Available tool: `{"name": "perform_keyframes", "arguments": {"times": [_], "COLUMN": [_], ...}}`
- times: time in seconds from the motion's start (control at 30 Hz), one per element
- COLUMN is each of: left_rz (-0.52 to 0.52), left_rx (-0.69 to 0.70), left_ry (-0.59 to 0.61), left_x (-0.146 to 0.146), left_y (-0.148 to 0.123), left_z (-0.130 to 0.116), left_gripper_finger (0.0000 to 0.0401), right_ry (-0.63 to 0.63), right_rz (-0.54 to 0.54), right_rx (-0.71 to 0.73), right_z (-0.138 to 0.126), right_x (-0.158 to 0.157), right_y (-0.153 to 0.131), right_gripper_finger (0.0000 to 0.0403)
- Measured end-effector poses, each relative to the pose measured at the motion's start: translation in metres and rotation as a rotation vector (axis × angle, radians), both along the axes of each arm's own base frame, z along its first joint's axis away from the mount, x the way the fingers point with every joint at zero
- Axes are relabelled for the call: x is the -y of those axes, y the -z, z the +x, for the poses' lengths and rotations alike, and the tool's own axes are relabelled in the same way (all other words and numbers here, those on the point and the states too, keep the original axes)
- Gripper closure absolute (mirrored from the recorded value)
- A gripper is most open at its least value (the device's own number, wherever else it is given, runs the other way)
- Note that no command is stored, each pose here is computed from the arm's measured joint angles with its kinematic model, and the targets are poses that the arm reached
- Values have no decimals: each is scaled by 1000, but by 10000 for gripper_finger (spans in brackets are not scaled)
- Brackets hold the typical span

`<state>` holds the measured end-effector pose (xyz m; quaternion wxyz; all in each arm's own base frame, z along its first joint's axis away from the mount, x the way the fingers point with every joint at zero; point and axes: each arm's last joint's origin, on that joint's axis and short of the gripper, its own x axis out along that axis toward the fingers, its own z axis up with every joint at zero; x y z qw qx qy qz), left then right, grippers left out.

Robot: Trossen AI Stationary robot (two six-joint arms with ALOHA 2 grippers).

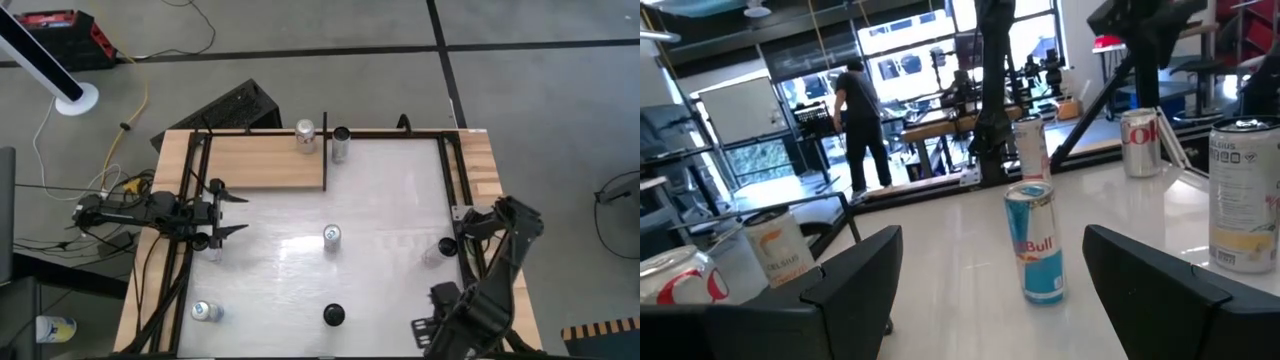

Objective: Place canned beverage on shelf
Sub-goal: Put the silver-red soda can on the shelf aligned with the other silver-red soda can

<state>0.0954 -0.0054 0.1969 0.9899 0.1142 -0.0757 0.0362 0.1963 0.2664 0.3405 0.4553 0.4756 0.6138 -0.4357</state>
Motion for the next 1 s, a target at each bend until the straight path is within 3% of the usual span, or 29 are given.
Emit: {"name": "perform_keyframes", "arguments": {"times": [0.17, 0.63, 1.0], "left_rz": [0, 4, 19], "left_rx": [-1, -31, -37], "left_ry": [0, 0, -2], "left_x": [0, 0, 0], "left_y": [0, 3, 3], "left_z": [0, 0, 1], "left_gripper_finger": [101, 101, 101], "right_ry": [13, -11, -60], "right_rz": [-25, 123, 230], "right_rx": [-36, 47, -102], "right_z": [3, -23, -31], "right_x": [12, 27, 28], "right_y": [16, 35, 53], "right_gripper_finger": [135, 135, 135]}}
